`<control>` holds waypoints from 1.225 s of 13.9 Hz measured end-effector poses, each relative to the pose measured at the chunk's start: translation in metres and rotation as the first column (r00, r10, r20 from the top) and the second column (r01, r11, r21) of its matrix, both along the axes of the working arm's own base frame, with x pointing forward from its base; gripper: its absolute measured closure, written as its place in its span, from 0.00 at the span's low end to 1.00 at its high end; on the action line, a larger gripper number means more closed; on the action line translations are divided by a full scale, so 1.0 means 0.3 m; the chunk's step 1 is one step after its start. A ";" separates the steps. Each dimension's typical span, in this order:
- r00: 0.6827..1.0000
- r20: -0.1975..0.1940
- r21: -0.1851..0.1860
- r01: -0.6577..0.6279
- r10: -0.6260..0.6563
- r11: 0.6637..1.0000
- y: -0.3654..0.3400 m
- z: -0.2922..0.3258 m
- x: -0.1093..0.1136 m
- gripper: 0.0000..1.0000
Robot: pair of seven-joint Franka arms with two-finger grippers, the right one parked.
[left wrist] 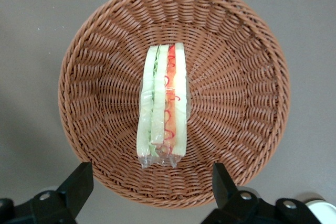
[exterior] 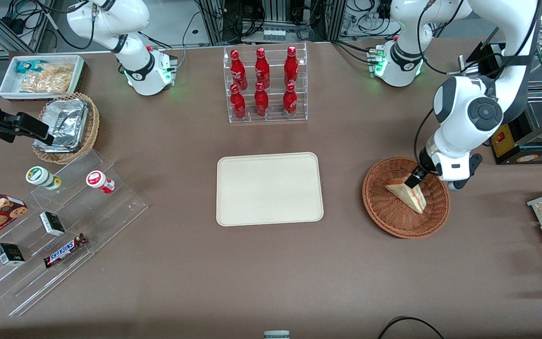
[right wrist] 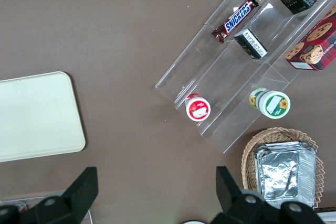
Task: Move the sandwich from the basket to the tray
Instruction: 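Lower the left gripper and close it on the wrapped sandwich, then lift the sandwich and carry it over the cream tray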
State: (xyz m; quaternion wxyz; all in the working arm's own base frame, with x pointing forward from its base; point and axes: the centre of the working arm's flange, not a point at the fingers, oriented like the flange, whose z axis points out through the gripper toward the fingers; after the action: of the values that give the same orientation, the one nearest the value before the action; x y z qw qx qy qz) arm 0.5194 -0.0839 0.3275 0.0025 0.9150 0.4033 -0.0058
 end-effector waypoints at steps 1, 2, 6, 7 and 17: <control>1.000 -0.008 -0.001 -0.001 0.001 1.000 0.000 -0.025 0.000 0.00; 1.000 -0.015 -0.003 -0.003 0.003 1.000 0.000 -0.052 0.001 0.00; 1.000 -0.019 -0.015 -0.007 0.007 1.000 -0.004 -0.162 0.014 0.00; 1.000 -0.022 -0.018 -0.008 0.008 1.000 -0.004 -0.187 0.016 0.00; 1.000 -0.014 -0.024 -0.028 0.028 0.999 0.020 -0.241 0.035 0.61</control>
State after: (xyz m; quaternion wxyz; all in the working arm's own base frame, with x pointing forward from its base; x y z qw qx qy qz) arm 0.5299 -0.0778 0.2552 0.0108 0.9092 0.4159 -0.0167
